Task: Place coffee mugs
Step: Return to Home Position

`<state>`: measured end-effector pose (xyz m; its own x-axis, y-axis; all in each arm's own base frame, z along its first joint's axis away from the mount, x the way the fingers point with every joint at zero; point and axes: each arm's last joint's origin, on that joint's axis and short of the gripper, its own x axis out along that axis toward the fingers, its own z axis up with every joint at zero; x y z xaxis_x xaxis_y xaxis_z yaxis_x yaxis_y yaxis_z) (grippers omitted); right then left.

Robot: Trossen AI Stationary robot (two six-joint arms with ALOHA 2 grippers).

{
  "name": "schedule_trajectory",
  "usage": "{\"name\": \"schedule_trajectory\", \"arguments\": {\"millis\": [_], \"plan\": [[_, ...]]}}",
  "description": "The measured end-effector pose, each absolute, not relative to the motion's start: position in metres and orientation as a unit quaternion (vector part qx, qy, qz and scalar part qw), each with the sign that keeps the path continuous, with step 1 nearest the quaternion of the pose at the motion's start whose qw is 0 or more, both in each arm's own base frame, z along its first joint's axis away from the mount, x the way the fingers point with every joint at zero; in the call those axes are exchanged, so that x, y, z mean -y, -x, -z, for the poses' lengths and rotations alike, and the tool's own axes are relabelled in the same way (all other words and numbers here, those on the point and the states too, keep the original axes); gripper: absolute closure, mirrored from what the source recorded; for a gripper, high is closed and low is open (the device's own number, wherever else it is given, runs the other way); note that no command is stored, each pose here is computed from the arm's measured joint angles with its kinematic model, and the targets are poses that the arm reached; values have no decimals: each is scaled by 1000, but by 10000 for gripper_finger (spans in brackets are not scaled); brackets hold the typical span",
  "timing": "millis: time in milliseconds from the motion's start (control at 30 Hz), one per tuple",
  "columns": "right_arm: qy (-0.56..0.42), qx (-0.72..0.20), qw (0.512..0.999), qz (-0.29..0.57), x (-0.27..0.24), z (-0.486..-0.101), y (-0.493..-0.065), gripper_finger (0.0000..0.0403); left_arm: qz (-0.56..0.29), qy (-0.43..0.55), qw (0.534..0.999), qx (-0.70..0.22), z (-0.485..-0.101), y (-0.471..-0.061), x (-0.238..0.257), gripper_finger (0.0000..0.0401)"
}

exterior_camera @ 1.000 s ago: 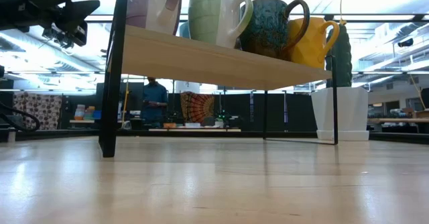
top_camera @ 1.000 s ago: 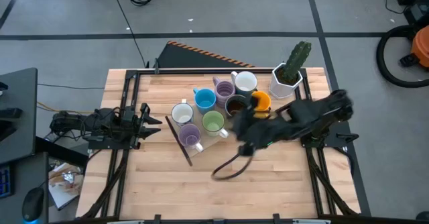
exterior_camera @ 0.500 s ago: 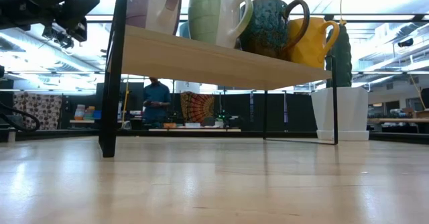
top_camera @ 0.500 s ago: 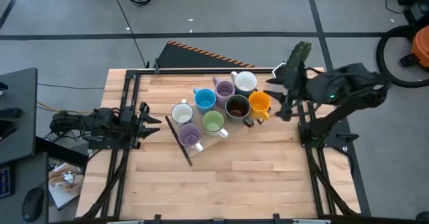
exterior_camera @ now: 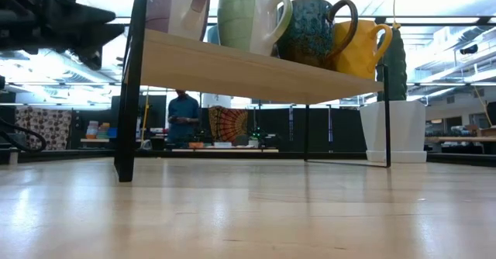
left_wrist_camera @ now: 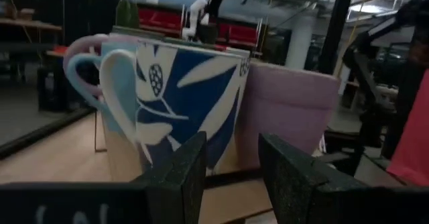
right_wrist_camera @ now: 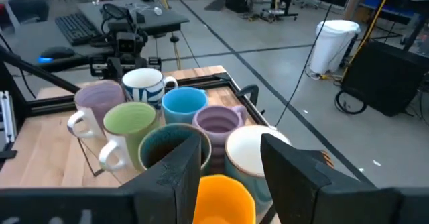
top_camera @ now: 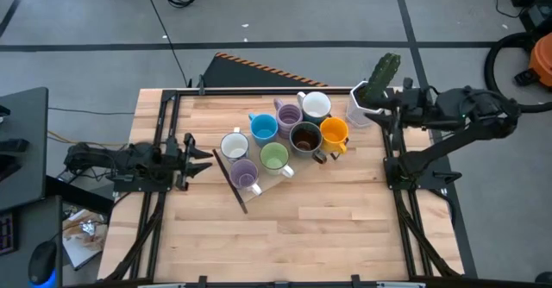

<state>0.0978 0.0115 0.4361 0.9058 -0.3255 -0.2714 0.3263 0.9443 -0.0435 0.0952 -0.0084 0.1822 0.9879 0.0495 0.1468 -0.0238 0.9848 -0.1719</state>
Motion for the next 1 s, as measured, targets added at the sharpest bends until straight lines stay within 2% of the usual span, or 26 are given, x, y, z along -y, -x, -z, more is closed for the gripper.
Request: {"name": "schedule_trajectory", "arguments": {"millis": [267,567,1000], "plan": [[-13,-65,986,151,-5,-390,-74,241,-34,67,993,92,-184,-95,7,260],[-40,-37,988,145,-3,-343,-66,252,-30,73,994,72,-180,-95,10,260],[-54,-14,986,155,0,-291,-65,296,-40,36,995,89,-183,-95,10,260]]}}
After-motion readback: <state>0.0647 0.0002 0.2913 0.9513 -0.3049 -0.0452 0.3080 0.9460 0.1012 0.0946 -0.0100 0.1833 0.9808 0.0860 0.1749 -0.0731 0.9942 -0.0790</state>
